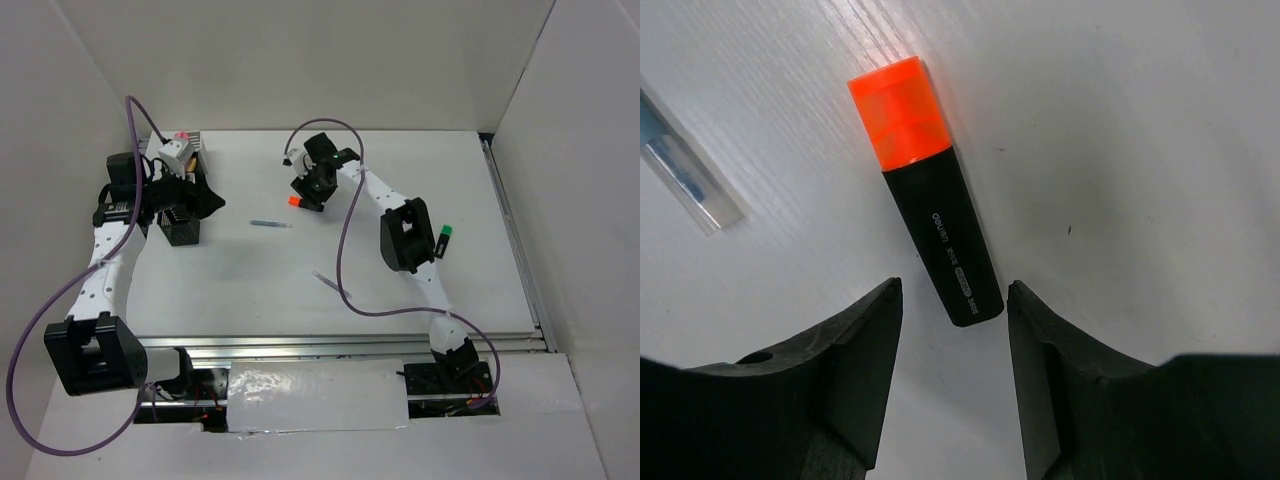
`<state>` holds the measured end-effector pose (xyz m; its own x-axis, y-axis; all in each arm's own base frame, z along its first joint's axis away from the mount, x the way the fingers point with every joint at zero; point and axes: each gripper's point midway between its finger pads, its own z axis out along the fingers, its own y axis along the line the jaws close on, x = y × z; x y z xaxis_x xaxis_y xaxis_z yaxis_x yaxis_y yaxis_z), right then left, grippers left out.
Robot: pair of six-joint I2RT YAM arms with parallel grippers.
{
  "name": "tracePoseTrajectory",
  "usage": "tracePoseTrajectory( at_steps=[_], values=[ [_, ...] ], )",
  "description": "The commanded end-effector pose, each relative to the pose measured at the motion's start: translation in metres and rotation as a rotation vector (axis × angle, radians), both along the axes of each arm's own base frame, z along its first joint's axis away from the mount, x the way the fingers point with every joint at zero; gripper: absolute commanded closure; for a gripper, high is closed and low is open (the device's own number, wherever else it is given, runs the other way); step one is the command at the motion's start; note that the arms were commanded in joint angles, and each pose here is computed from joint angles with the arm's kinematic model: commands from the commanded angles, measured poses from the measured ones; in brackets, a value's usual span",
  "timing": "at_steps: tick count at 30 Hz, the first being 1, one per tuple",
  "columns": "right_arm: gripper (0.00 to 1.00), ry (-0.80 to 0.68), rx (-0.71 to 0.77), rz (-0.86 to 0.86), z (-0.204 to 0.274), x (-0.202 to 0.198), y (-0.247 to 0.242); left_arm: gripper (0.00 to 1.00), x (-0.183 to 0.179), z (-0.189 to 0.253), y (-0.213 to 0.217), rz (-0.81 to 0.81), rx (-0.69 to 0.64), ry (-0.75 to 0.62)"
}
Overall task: Sort the stationery into containers
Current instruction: Pick up the pen from the center of the board.
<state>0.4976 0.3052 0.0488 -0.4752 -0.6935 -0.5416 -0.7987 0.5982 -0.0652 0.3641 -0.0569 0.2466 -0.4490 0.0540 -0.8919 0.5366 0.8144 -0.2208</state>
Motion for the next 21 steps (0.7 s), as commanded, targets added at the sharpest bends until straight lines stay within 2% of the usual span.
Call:
tracePoseTrajectory(
  at_steps=[1, 6, 10, 11, 13, 14, 16, 21],
  values=[
    [0.47, -0.044, 0.019, 0.027, 0.001, 0.013, 0.008, 0.2, 0.0, 0.023, -0.004, -0.02, -0.018, -0.06],
    [0.51, 0.006, -0.001, 0.053, -0.018, 0.005, 0.008, 0.2, 0.0, 0.029, -0.004, -0.018, -0.025, -0.058],
    [0.61, 0.032, 0.011, 0.056, -0.022, 0.003, 0.006, 0.2, -0.001, 0.031, -0.003, -0.013, -0.019, -0.059],
    [0.68, 0.04, 0.02, 0.059, -0.022, 0.002, 0.006, 0.2, -0.001, 0.031, -0.003, -0.015, -0.018, -0.061],
    [0.75, 0.054, 0.009, 0.067, -0.022, -0.003, 0.005, 0.2, -0.001, 0.03, -0.002, -0.01, -0.015, -0.057],
    [0.87, 0.056, 0.004, 0.07, -0.022, -0.006, 0.005, 0.2, -0.001, 0.03, -0.002, -0.011, -0.016, -0.06],
    [0.98, 0.06, -0.011, 0.07, -0.02, -0.012, 0.002, 0.2, -0.002, 0.028, -0.001, -0.003, -0.02, -0.058],
    [1.0, 0.018, 0.042, 0.017, 0.029, -0.025, 0.002, 0.21, -0.003, 0.029, -0.001, 0.068, -0.114, -0.049]
  ],
)
